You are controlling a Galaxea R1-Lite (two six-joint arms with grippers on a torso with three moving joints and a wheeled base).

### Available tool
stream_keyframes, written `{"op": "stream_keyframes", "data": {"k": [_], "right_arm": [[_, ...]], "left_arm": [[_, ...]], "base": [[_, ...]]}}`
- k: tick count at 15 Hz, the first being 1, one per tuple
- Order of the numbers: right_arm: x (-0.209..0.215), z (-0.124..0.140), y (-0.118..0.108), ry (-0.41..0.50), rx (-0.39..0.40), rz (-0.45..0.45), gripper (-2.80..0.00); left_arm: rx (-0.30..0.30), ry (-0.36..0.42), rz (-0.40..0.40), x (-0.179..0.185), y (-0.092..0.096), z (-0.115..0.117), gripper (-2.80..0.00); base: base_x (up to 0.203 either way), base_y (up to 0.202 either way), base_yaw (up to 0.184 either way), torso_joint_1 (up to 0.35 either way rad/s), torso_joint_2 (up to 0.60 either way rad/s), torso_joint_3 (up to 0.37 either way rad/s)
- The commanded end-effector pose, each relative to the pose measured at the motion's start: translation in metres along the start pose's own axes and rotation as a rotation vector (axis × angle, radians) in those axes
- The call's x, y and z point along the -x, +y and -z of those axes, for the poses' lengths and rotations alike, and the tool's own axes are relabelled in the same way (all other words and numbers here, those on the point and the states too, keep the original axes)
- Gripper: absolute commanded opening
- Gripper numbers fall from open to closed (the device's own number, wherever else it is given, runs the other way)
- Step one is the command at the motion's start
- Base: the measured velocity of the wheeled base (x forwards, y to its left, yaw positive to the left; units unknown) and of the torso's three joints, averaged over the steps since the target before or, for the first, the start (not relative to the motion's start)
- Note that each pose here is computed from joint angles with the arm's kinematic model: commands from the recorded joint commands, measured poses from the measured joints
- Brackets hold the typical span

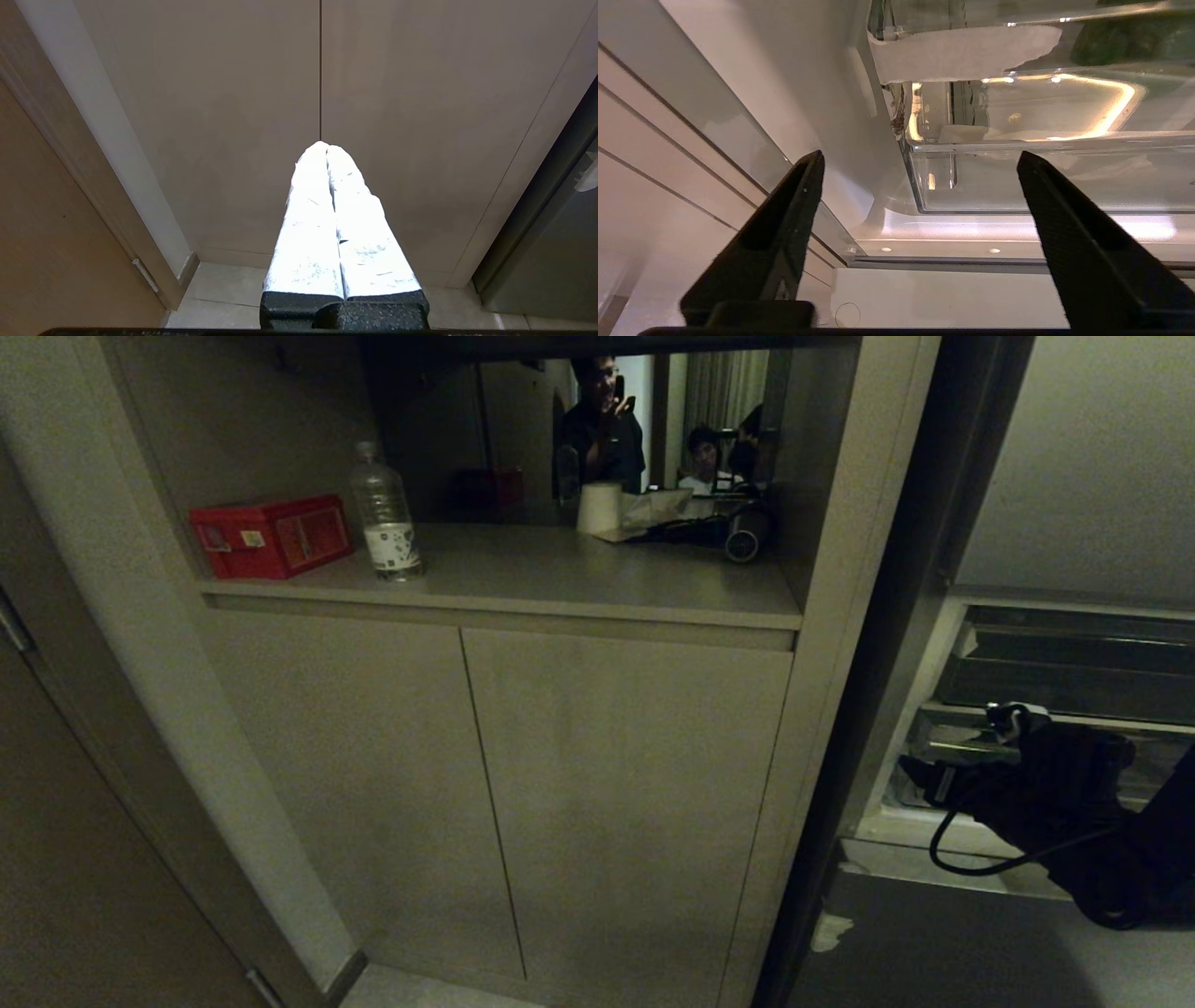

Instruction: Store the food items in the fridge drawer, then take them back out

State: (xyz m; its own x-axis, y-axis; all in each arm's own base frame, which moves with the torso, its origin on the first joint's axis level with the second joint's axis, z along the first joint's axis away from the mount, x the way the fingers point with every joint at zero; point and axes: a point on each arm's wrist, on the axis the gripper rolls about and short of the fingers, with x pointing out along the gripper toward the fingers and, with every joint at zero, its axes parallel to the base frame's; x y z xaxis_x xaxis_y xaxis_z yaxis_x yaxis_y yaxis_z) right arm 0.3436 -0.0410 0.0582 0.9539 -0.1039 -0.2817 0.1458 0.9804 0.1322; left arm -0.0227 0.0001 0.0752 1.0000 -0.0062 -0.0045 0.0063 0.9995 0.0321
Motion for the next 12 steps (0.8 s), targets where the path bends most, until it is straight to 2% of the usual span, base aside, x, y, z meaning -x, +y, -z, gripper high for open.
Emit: {"op": "stream_keyframes", "data": {"k": [1,12], "right_arm": [[-0.002,0.001,0.000,-0.005,-0.001,0.001,0.00],[-0.010,-0.006,-0.012,-0.036,-0.027,0.035,0.00]], "left_arm": [[0.000,0.002,0.000,0.000,0.000,0.000,-2.80],[0.000,0.002,0.000,0.000,0.000,0.000,-2.80]], "base": [[0.000,0.000,0.000,0.000,0.00,0.000],[0.000,0.000,0.000,0.000,0.00,0.000]]}}
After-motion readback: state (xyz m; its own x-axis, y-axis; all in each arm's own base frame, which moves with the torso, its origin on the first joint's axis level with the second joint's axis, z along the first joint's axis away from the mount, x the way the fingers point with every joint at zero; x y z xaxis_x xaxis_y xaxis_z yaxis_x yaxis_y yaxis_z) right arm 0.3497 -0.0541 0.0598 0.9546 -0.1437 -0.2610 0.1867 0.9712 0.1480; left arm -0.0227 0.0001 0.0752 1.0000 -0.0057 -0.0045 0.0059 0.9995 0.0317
